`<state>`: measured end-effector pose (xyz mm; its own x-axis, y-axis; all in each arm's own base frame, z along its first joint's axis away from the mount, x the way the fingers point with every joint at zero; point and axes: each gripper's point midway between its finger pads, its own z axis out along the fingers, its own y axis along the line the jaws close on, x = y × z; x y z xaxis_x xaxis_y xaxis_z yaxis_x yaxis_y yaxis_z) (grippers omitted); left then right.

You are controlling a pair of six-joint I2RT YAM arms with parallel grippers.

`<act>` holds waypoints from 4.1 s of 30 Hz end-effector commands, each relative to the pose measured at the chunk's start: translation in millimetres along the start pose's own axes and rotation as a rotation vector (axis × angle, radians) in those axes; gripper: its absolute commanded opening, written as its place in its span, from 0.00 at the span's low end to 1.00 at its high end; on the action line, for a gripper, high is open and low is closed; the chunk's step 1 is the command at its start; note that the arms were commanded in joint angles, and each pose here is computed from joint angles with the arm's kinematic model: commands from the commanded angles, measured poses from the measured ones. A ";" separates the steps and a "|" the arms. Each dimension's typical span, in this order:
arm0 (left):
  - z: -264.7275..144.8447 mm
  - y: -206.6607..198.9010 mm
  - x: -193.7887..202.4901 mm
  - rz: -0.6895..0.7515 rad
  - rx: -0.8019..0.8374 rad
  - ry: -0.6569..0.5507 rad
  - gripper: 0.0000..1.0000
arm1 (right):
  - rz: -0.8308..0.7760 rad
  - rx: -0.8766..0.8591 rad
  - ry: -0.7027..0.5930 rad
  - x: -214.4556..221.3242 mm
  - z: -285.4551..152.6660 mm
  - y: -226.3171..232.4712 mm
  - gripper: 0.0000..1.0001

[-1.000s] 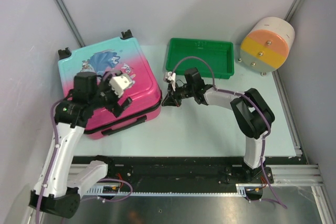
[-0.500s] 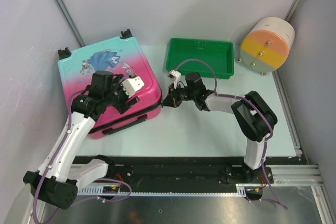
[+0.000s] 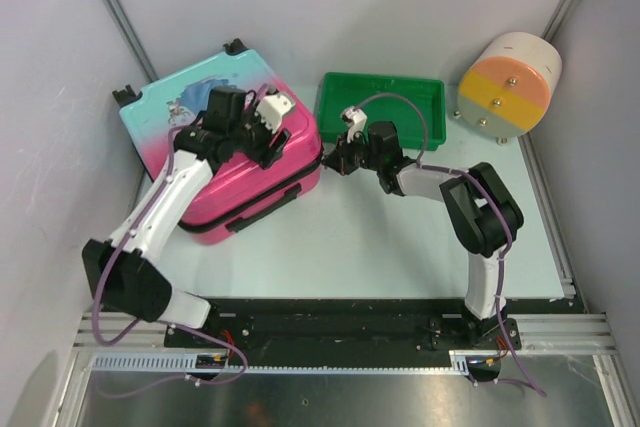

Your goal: Open, take out, and arrange the luggage

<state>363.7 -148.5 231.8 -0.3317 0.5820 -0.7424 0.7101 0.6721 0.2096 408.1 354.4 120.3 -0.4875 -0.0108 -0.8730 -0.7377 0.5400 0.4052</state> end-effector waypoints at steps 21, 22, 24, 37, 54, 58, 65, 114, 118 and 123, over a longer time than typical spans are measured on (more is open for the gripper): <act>-155.8 40.1 170.5 -0.203 -0.421 0.259 1.00 | -0.010 -0.064 0.069 5.2 16.6 53.7 0.00; -156.6 41.0 179.1 -0.227 -0.429 0.281 1.00 | -0.001 -0.062 0.086 9.7 15.9 53.2 0.00; -159.8 40.8 192.8 -0.278 -0.408 0.302 1.00 | 0.004 -0.076 0.098 11.2 14.3 57.7 0.00; -103.4 10.5 171.4 -0.311 -0.080 0.179 0.98 | -0.014 -0.101 0.144 18.6 8.7 75.6 0.00; -45.0 -29.2 139.2 -0.448 0.048 0.091 0.93 | 0.043 -0.049 0.050 -1.5 15.1 124.8 0.00; -37.8 -45.2 139.8 -0.434 0.083 0.094 0.93 | 0.020 -0.019 -0.024 -23.6 27.8 125.6 0.00; -24.9 -48.2 128.8 -0.408 0.104 0.087 0.92 | 0.045 -0.124 0.121 13.3 17.8 154.2 0.00; -120.0 -29.4 80.8 -0.136 -0.145 -0.086 0.97 | -0.062 -0.019 0.019 1.0 11.0 117.0 0.00; -126.7 -26.1 77.5 -0.143 -0.153 -0.099 0.98 | -0.108 -0.015 -0.060 -17.9 16.2 103.7 0.00; -113.5 -22.9 94.7 -0.134 -0.151 -0.033 0.96 | -0.090 -0.053 -0.061 -19.4 15.1 117.8 0.00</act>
<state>217.3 -45.9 198.5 -0.5594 0.4198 -0.7147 0.5005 0.8584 0.1124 316.6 416.3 127.2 -0.4924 -0.1314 -0.8604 -0.7699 0.5269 0.3601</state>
